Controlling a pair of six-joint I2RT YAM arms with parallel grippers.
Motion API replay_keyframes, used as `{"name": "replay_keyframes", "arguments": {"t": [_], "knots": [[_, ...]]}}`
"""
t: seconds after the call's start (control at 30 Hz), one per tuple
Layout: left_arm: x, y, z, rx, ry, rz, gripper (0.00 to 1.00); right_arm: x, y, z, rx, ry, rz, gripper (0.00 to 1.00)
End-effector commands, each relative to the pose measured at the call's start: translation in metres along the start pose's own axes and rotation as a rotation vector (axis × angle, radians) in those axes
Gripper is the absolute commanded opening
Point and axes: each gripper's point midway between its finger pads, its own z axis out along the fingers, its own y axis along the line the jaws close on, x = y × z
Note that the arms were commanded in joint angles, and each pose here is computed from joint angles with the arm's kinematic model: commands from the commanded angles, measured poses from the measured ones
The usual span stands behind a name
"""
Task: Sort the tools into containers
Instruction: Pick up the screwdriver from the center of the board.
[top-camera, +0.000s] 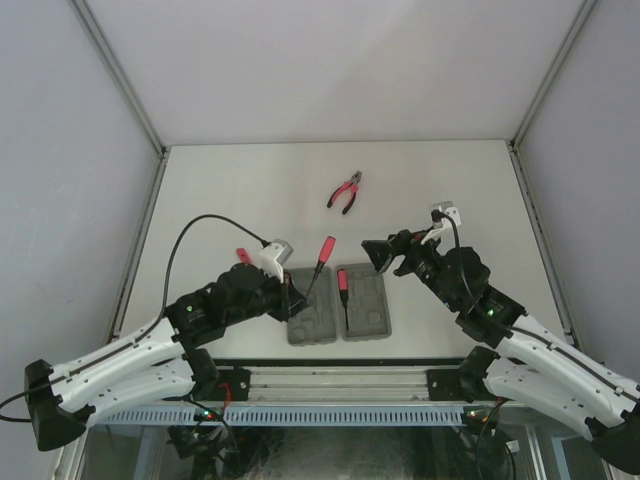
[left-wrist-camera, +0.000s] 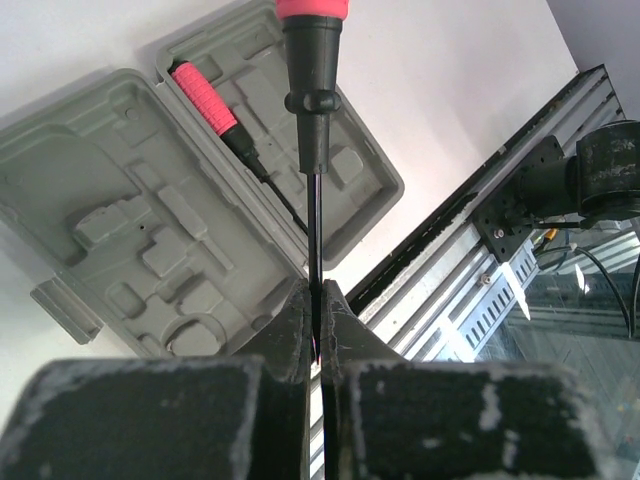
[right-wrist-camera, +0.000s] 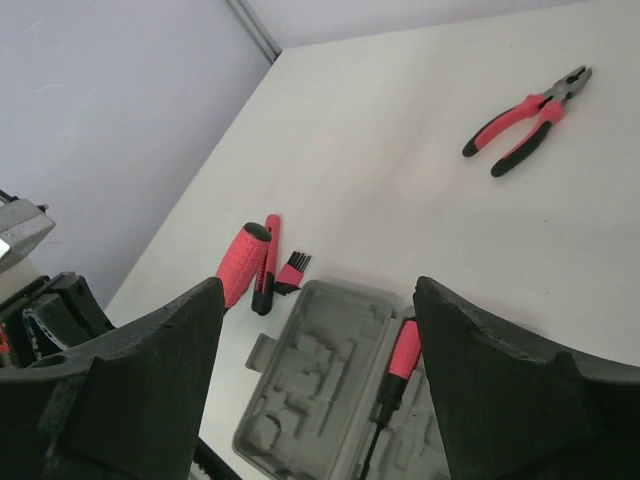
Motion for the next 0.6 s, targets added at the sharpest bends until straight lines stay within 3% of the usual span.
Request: {"name": "replay_keyframes", "arguments": {"t": [0.0,0.27,0.57], "knots": [[-0.026,-0.013,-0.008,0.018,-0.064,0.031,0.0,-0.016,0.002,-0.007,-0.02,-0.048,-0.144,0.76],[-0.025,-0.013,-0.007,0.017,-0.056,0.036,0.0,-0.024,0.015,-0.012,-0.108,-0.074,-0.267,0.75],[-0.025,-0.012,-0.008,0.006,-0.038,0.054,0.0,0.003,0.045,-0.012,-0.298,-0.029,-0.648,0.75]]}}
